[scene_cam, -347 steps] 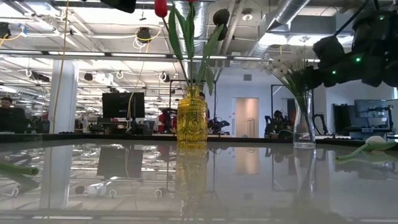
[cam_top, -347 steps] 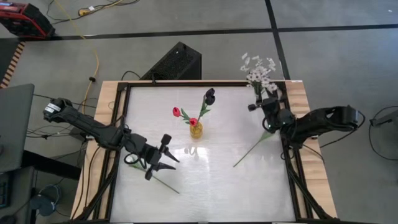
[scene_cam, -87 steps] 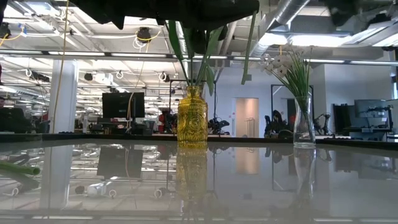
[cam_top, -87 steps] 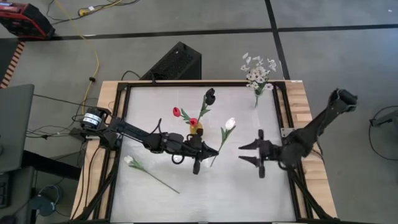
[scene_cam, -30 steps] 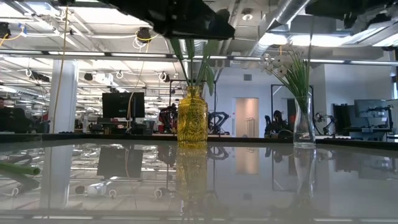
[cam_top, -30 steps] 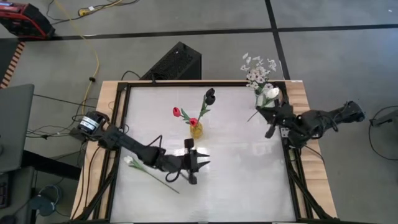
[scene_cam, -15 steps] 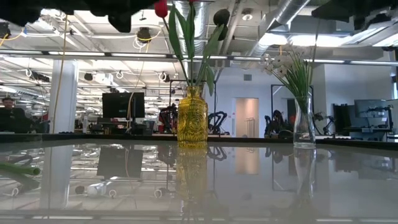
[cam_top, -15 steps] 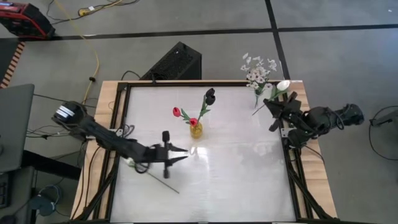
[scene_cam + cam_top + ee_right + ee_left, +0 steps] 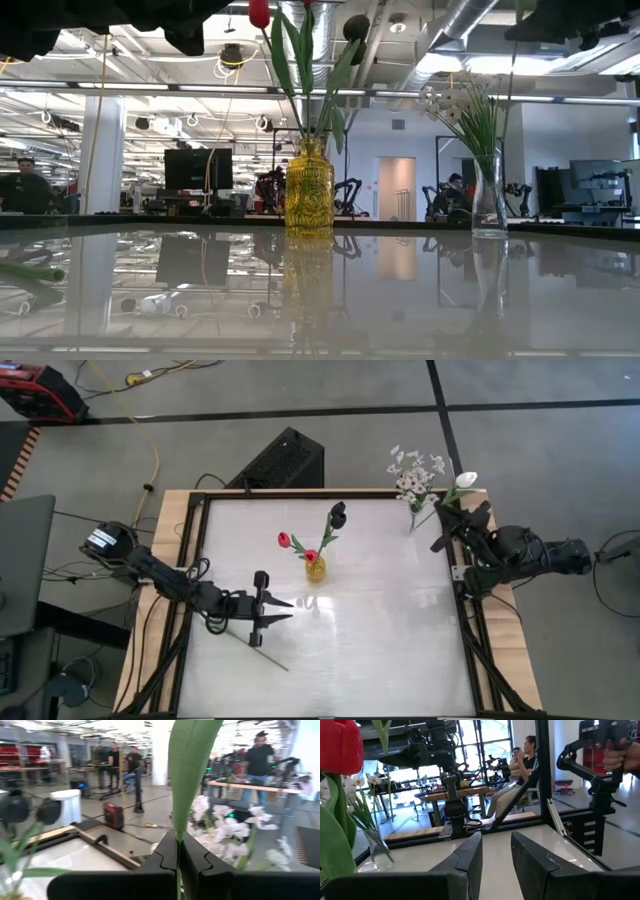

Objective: Sort flowers into vase by color
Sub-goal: Put the right white tulip into the transparent flower vase

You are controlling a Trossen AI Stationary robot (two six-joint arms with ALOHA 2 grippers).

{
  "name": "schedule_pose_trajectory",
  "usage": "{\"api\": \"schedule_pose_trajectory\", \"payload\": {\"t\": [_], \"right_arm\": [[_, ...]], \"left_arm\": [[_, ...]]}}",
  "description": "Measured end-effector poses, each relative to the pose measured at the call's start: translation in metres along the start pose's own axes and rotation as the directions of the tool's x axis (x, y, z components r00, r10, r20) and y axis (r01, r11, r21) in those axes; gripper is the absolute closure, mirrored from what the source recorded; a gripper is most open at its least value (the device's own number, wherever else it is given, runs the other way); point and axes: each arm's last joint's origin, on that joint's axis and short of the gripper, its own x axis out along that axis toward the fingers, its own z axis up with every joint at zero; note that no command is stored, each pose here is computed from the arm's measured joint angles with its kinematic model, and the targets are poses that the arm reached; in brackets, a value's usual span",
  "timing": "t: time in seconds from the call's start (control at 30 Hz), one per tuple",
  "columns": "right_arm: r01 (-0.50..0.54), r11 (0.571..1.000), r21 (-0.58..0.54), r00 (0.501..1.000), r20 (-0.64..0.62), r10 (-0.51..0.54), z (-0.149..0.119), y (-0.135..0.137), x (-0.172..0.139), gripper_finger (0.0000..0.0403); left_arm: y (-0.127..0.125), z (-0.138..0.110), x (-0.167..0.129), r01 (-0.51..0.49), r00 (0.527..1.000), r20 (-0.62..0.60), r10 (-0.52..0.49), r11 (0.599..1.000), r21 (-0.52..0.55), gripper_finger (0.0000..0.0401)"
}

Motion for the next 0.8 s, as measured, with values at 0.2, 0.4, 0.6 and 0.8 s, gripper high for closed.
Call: {"api": "schedule_pose_trajectory", "payload": {"t": [0.2,0.4,0.6,0.8], "right_arm": [[0.111,0.993,-0.047,0.994,-0.004,-0.111,-0.001,-0.007,0.006,0.0377],[0.173,0.984,-0.039,0.985,0.038,-0.171,0.003,-0.016,0.013,0.0377],[0.199,0.979,-0.034,0.979,0.042,-0.198,0.002,-0.022,0.022,0.0377],[0.205,0.978,-0.044,0.979,0.019,-0.204,-0.002,-0.023,0.035,0.0377]], "left_arm": [[0.0,-0.001,0.0,0.003,1.0,-0.012,-0.003,1.0,0.0,0.031],[0.0,-0.002,0.0,0.004,1.0,-0.017,-0.004,1.0,-0.006,0.031],[0.0,-0.002,0.0,0.005,1.0,-0.017,-0.005,1.0,-0.002,0.031],[0.0,-0.002,0.0,0.006,1.0,-0.017,-0.006,1.0,-0.01,0.031]]}}
